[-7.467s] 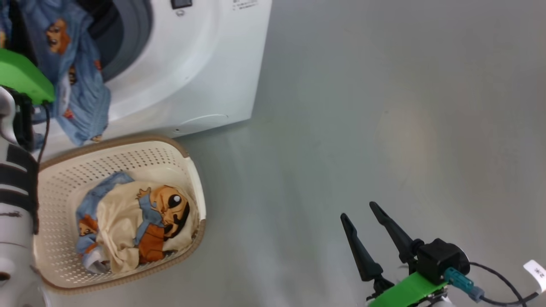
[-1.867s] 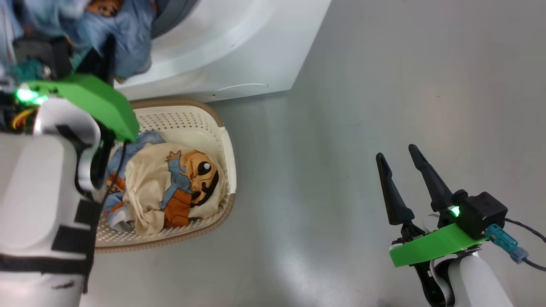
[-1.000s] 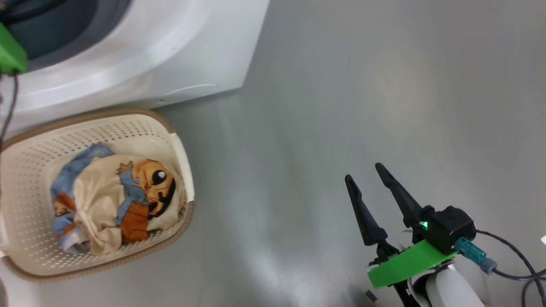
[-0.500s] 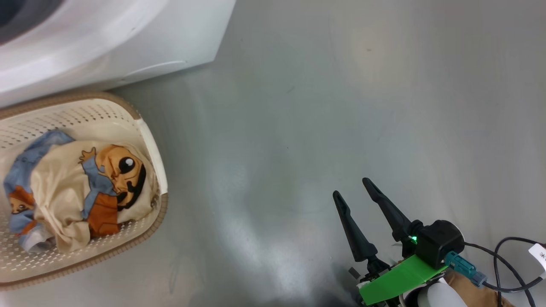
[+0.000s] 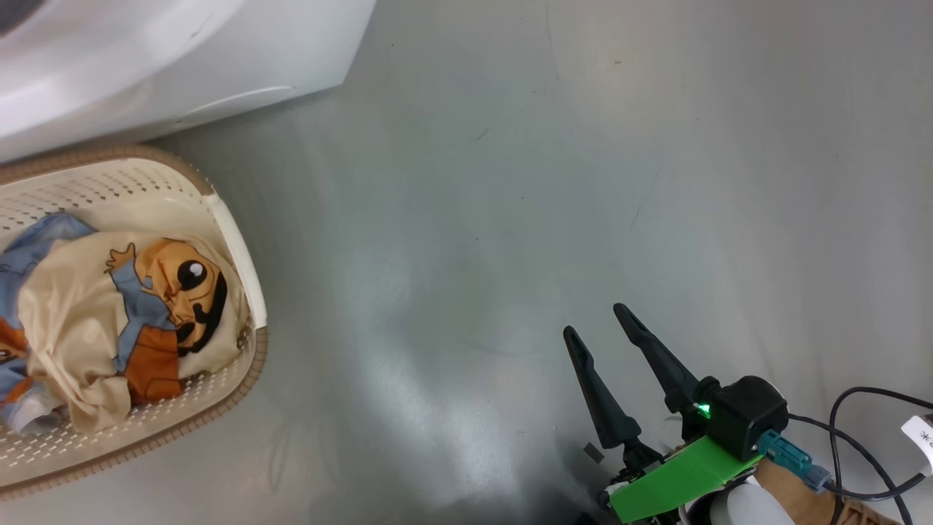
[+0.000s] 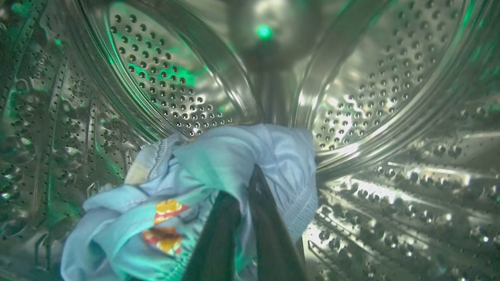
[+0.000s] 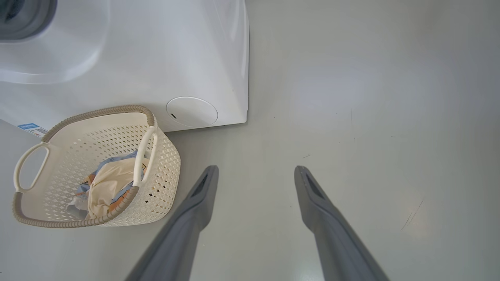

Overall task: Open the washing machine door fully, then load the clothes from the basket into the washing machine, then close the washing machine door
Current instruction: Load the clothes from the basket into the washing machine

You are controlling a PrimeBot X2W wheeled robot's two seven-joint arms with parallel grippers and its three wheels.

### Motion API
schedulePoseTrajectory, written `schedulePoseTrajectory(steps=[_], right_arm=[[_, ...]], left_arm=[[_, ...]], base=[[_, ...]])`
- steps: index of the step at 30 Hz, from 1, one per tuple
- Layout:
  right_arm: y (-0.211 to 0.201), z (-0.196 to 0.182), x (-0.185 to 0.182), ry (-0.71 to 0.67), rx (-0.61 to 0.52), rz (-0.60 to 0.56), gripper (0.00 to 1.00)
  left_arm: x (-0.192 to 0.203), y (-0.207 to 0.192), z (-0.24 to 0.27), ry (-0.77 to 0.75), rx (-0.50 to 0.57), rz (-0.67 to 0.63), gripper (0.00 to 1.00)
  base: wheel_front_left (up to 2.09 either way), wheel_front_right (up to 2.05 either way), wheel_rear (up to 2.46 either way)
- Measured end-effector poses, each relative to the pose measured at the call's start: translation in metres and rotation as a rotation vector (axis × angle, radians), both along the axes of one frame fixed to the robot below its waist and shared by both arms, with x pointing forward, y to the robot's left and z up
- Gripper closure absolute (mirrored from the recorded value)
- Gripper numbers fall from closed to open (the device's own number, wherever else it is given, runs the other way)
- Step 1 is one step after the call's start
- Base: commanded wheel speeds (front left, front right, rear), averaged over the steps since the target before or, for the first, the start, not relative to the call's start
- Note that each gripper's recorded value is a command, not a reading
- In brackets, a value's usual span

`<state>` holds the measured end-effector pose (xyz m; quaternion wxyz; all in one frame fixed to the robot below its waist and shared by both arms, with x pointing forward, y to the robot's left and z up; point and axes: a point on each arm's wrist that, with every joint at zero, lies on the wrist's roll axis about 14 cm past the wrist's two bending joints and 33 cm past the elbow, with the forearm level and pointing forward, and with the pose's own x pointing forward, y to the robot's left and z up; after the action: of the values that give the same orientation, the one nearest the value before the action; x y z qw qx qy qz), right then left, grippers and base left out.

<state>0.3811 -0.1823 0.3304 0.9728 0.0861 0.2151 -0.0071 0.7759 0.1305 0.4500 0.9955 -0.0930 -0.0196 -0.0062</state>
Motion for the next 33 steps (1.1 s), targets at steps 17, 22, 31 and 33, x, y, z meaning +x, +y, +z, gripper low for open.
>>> schedulePoseTrajectory(steps=[17,22,31,33], right_arm=[[0.015,0.008,0.009,-0.037,0.04,0.035,0.0],[0.019,0.015,0.01,-0.06,0.048,0.046,0.0],[0.025,0.035,0.021,-0.127,0.056,0.068,0.0],[0.024,0.04,0.023,-0.142,0.055,0.065,0.0]], left_arm=[[-0.032,0.008,-0.018,0.156,0.154,0.072,0.0],[-0.051,0.008,-0.019,0.177,0.122,0.089,0.0],[-0.084,0.004,-0.014,0.185,0.085,0.089,0.0],[-0.094,0.003,-0.014,0.188,0.095,0.079,0.0]], base=[[0.0,0.0,0.0],[0.0,0.0,0.0],[0.0,0.0,0.0],[0.0,0.0,0.0]])
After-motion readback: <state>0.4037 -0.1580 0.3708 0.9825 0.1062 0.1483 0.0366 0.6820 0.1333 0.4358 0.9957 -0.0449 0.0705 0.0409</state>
